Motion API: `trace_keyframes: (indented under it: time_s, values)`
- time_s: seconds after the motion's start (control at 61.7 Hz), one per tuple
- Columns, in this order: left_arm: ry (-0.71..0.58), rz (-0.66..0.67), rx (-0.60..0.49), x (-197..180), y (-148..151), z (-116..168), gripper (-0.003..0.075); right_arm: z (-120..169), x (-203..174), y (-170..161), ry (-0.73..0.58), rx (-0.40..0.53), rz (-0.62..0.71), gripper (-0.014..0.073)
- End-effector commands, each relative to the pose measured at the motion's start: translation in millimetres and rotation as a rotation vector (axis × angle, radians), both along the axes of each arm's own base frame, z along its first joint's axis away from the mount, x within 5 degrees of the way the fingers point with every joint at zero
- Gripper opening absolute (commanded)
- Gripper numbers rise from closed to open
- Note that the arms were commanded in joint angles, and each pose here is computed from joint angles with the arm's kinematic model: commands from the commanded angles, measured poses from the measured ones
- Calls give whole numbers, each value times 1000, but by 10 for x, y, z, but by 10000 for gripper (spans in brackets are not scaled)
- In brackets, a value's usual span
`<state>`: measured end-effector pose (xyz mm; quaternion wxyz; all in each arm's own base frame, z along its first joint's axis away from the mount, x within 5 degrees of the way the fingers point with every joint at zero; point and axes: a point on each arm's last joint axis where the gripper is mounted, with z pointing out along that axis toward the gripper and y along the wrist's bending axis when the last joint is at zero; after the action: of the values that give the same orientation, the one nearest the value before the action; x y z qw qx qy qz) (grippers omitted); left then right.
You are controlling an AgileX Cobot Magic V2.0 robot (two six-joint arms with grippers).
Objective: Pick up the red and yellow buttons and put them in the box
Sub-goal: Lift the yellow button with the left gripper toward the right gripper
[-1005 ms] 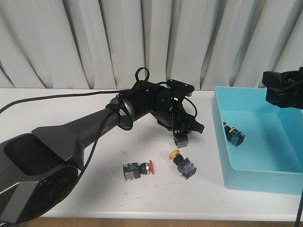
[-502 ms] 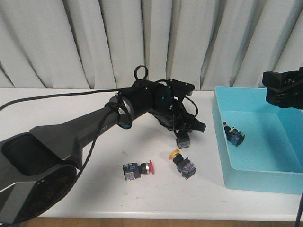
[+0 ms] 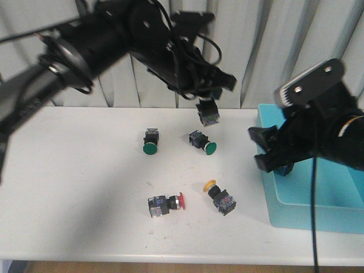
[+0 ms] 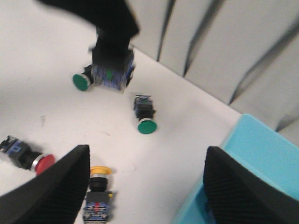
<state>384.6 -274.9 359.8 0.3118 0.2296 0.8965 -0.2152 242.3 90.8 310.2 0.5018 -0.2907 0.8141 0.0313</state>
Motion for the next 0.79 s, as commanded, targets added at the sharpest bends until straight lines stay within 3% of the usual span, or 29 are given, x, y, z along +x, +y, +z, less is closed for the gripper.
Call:
trace_keyframes:
  time_s: [0.0,0.178,0.405,0.778]
  values:
    - [-126,8,-120,-276,176,669,-6,158,44,80,-114,32,12,507]
    - [-110,-5,-212,-478,237,925,-6,191,16,214,-166,37,61,507]
    - [-22,-63,-311,-594,154,972,-4,229,-10,298,-211,45,90,507]
    - [43,-115,-334,-701,59,962,4,267,3,296,-250,64,78,507]
